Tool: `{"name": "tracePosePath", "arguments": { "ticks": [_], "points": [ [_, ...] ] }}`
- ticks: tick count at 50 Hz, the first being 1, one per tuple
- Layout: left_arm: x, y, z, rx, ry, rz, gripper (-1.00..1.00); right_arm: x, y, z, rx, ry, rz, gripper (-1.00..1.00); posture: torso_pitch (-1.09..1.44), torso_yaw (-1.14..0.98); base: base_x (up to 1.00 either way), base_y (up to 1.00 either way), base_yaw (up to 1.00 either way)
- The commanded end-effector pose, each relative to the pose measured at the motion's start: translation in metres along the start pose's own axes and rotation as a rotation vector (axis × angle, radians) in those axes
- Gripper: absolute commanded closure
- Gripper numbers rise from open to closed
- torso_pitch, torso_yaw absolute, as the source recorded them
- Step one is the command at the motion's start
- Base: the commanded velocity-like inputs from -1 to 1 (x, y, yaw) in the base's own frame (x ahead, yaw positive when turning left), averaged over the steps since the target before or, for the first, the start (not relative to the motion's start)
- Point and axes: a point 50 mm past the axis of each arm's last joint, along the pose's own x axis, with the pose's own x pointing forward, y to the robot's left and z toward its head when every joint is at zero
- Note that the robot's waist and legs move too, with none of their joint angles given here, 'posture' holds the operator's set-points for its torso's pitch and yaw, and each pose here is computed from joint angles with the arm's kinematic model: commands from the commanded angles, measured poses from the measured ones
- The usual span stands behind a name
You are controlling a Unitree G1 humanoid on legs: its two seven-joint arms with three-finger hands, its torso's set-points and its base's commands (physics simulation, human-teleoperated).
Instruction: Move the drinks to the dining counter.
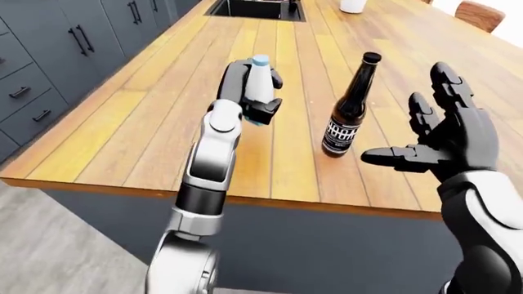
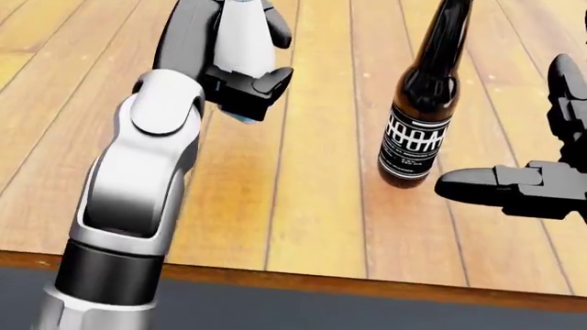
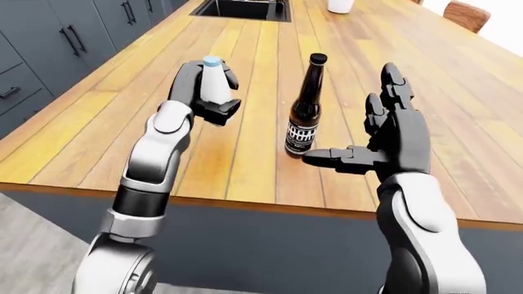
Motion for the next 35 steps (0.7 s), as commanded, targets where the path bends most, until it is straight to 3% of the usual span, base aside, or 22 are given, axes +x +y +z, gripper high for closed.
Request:
{"name": "tracePosePath", "arguments": {
  "ticks": [1, 15, 24, 26, 28, 31, 35],
  "points": [
    [0.001, 0.005, 0.034, 0.003, -0.173, 0.041, 1.0, -0.004, 0.001, 0.017, -0.005, -0.095, -0.001, -1.0, 0.0, 0.0, 0.0, 0.0, 0.0],
    [0.008, -0.004, -0.008, 0.0, -0.092, 0.039, 1.0, -0.004, 0.0, 0.016, -0.001, -0.095, -0.001, -1.0, 0.0, 0.0, 0.0, 0.0, 0.0],
    [0.008, -0.005, -0.016, 0.006, -0.079, 0.037, 0.99, -0.003, -0.002, 0.012, 0.006, -0.088, -0.004, -1.0, 0.0, 0.0, 0.0, 0.0, 0.0],
    [0.009, -0.005, -0.017, 0.009, -0.081, 0.036, 0.71, -0.004, -0.002, 0.012, 0.005, -0.088, -0.004, -1.0, 0.0, 0.0, 0.0, 0.0, 0.0],
    [0.008, -0.005, -0.016, 0.008, -0.082, 0.033, 0.19, -0.003, -0.002, 0.01, 0.004, -0.085, -0.003, -1.0, 0.0, 0.0, 0.0, 0.0, 0.0],
    [0.008, -0.005, -0.018, 0.008, -0.081, 0.027, -0.06, -0.003, -0.002, 0.009, 0.006, -0.083, -0.004, -1.0, 0.0, 0.0, 0.0, 0.0, 0.0],
    [0.007, -0.006, -0.019, 0.008, -0.081, 0.023, -0.22, -0.003, -0.002, 0.008, 0.004, -0.081, -0.003, -1.0, 0.0, 0.0, 0.0, 0.0, 0.0]
  ]
}}
